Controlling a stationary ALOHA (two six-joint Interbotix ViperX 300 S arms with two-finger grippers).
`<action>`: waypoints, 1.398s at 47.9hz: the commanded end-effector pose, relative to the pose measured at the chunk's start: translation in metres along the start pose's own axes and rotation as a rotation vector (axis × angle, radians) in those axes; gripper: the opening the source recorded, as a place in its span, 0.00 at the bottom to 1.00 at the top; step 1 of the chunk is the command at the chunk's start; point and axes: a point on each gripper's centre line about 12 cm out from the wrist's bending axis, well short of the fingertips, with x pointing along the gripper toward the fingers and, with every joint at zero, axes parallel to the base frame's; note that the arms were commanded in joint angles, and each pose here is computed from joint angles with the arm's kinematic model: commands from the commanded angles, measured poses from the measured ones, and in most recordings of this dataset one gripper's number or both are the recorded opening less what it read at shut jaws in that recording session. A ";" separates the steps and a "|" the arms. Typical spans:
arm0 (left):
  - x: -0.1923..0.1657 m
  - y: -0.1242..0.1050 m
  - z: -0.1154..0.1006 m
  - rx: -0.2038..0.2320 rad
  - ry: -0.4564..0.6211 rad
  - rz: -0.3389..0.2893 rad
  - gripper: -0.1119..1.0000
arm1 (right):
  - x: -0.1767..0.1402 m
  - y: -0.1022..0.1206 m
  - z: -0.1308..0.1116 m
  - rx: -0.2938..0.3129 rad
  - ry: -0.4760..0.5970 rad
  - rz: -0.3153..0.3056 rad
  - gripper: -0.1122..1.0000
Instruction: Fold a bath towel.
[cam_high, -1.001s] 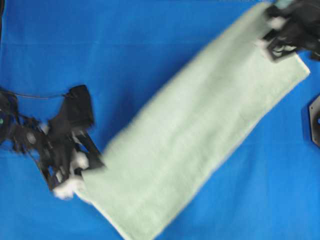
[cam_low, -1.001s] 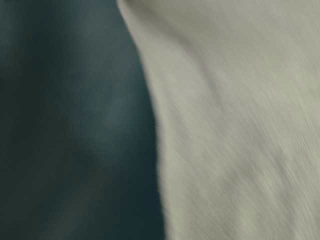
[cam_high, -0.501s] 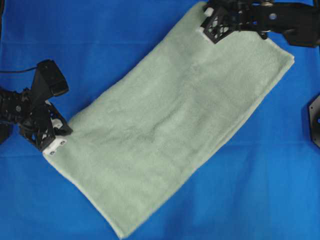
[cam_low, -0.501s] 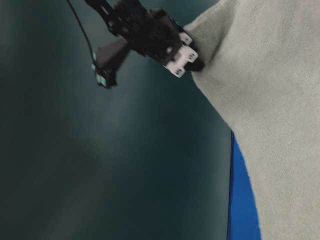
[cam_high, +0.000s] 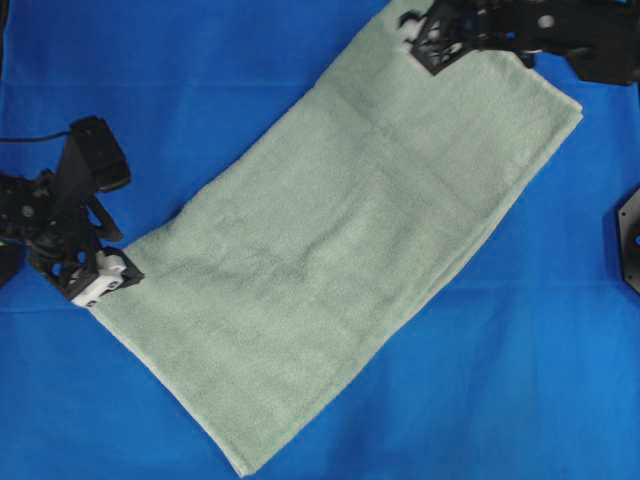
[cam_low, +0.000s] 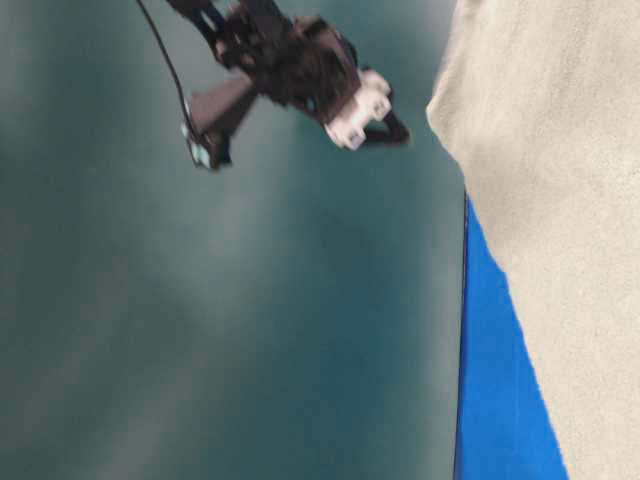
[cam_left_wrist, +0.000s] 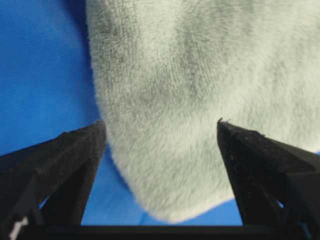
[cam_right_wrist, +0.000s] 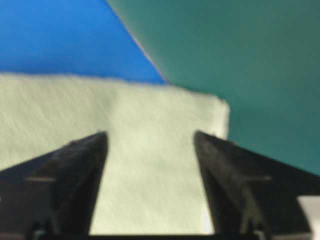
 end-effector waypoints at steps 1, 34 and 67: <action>-0.015 -0.005 0.006 0.033 -0.042 -0.031 0.83 | -0.023 -0.008 -0.003 0.051 -0.025 0.001 0.67; -0.043 -0.011 0.014 0.206 -0.211 -0.134 0.81 | 0.017 -0.024 -0.115 0.248 0.225 0.071 0.68; -0.047 -0.015 0.019 0.193 -0.228 -0.150 0.80 | -0.003 -0.012 -0.127 0.304 0.213 0.121 0.24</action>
